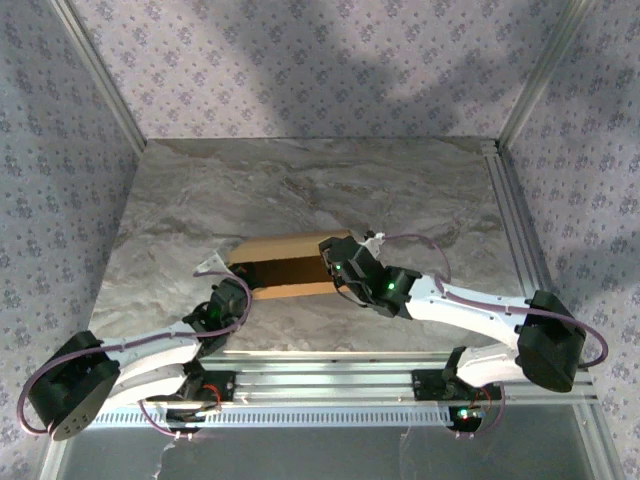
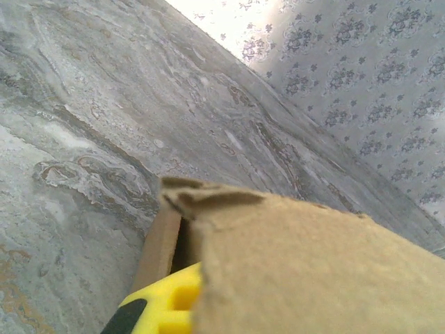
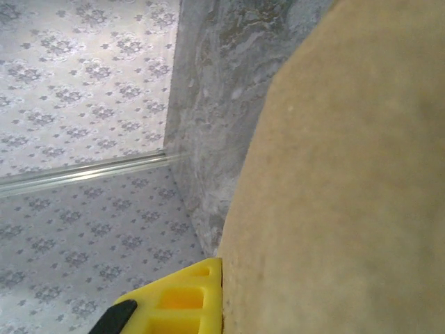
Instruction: Fold the paper box
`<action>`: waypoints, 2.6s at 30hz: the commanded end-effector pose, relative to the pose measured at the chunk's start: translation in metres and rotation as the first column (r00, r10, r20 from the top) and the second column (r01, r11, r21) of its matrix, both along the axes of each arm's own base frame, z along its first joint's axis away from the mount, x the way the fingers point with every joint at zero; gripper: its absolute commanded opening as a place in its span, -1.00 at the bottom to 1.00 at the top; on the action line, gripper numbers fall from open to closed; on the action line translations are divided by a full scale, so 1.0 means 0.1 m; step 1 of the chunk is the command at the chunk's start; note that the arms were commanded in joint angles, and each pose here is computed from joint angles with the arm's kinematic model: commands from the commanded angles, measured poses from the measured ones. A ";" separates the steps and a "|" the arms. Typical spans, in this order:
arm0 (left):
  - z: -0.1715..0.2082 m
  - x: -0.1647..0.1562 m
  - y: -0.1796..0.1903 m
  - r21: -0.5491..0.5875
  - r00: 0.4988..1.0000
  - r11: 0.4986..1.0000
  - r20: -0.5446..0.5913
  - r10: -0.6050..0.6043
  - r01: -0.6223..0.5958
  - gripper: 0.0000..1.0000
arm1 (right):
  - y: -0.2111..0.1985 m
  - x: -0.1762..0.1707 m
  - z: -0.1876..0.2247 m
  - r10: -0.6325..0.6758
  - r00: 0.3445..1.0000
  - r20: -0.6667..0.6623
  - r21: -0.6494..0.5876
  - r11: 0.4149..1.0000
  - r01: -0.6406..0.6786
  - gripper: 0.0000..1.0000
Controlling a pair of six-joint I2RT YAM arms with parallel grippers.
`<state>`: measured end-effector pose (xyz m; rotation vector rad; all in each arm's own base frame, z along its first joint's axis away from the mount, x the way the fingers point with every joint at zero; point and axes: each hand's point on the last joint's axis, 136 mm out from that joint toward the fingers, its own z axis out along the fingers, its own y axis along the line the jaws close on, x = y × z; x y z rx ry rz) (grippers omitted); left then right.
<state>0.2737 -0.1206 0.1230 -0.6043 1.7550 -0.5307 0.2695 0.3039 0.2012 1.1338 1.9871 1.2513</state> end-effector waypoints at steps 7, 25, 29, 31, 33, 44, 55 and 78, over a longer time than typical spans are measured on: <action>-0.06 -0.18 0.05 0.032 0.995 0.998 -0.090 -0.046 0.049 -0.35 | -0.13 -0.06 -0.37 -0.017 0.999 -0.051 -0.073 0.997 0.013 -1.00; 0.30 -0.59 0.28 0.005 0.970 0.993 -0.215 -0.111 0.115 0.14 | -0.46 0.08 -0.57 -0.032 0.996 -0.089 -0.104 0.994 0.022 -1.00; 0.43 -0.52 0.05 0.034 0.942 0.982 -0.293 -0.167 0.185 0.20 | -0.53 0.08 -0.64 -0.031 0.993 -0.110 -0.107 0.994 0.019 -1.00; 0.42 -0.46 -0.09 0.053 0.918 0.973 -0.346 -0.192 0.223 0.21 | -0.57 0.07 -0.67 -0.031 0.991 -0.127 -0.119 0.993 0.015 -1.00; 0.39 -0.40 -0.22 0.073 0.895 0.965 -0.395 -0.205 0.254 0.21 | -0.62 0.06 -0.70 -0.032 0.990 -0.140 -0.134 0.991 0.013 -1.00; 0.22 -0.13 -0.44 0.135 0.837 0.928 -0.492 -0.241 0.346 0.06 | -0.80 0.04 -0.86 -0.026 0.982 -0.187 -0.184 0.983 -0.009 -1.00; 0.00 -0.03 -0.59 0.122 0.799 0.914 -0.539 -0.267 0.388 -0.18 | -0.86 0.02 -1.01 -0.018 0.973 -0.230 -0.218 0.975 -0.033 -0.96; 0.33 -0.11 -0.52 0.311 0.776 0.809 -0.576 -0.257 0.499 -0.16 | -1.32 -0.21 -0.49 0.269 0.930 -0.249 -0.578 0.729 -0.366 0.19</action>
